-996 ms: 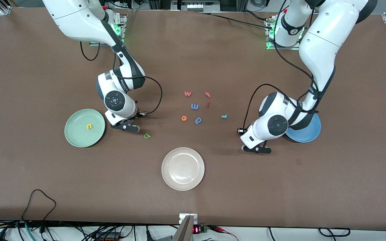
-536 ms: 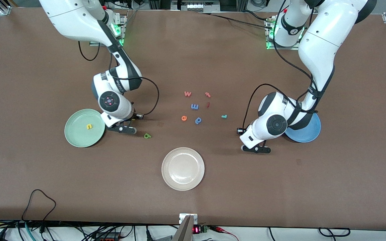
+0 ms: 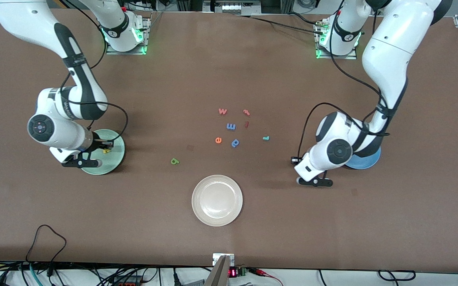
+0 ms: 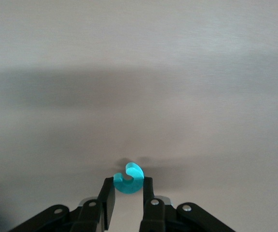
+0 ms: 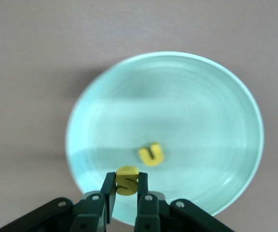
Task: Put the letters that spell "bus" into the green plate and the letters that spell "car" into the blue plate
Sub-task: 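Drop the yellow s on the green plate while the left gripper drops c on blue, then grasp the green b with the right gripper while the left gripper grasps teal letter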
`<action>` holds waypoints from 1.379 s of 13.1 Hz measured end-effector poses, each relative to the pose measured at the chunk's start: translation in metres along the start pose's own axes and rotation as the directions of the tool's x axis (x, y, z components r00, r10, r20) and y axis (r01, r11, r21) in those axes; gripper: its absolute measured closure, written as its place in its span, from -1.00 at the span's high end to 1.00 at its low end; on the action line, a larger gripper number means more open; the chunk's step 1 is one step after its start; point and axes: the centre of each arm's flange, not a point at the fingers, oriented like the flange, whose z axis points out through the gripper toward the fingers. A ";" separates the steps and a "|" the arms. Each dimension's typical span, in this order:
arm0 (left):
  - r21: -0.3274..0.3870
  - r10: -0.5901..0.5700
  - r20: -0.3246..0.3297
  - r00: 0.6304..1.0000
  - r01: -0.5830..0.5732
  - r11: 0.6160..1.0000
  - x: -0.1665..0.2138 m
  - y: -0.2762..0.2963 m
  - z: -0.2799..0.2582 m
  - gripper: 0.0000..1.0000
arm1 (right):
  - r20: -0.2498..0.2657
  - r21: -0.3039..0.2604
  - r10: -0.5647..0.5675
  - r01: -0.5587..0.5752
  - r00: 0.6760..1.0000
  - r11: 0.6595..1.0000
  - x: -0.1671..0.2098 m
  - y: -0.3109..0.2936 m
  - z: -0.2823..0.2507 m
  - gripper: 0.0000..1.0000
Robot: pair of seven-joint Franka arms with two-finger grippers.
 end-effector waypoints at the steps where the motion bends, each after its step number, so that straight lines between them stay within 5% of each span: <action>1: 0.013 -0.010 0.015 1.000 0.010 1.000 -0.001 -0.008 -0.013 -0.44 | 0.004 0.001 -0.008 0.008 1.000 1.000 0.001 0.003 0.005 -0.43; 4: 0.055 -0.030 0.084 0.996 0.025 0.998 -0.007 -0.067 -0.056 -0.44 | -0.004 0.000 -0.036 0.036 0.999 0.999 0.001 -0.009 0.002 0.22; 7: 0.013 0.005 0.148 0.989 -0.007 1.000 -0.011 -0.194 -0.051 -0.44 | -0.049 -0.012 -0.148 0.148 0.988 0.989 0.000 -0.073 -0.022 0.78; 8: -0.007 0.010 0.169 0.985 -0.009 1.000 -0.019 -0.230 -0.041 -0.44 | -0.062 -0.019 -0.198 0.197 0.978 0.980 -0.003 -0.105 -0.028 0.77; 11: -0.038 0.012 0.214 0.977 -0.004 0.999 -0.037 -0.272 -0.020 -0.43 | -0.089 -0.034 -0.271 0.269 0.958 0.963 -0.017 -0.193 -0.037 0.07; 15: -0.042 0.031 0.236 0.971 -0.022 0.999 -0.041 -0.253 -0.012 0.21 | -0.086 -0.037 -0.289 0.286 0.954 0.957 -0.010 -0.223 -0.020 0.02; 18: -0.049 0.046 0.247 0.968 -0.035 0.998 -0.041 -0.235 -0.013 0.27 | -0.072 -0.042 -0.326 0.324 0.943 0.945 -0.007 -0.252 0.006 0.02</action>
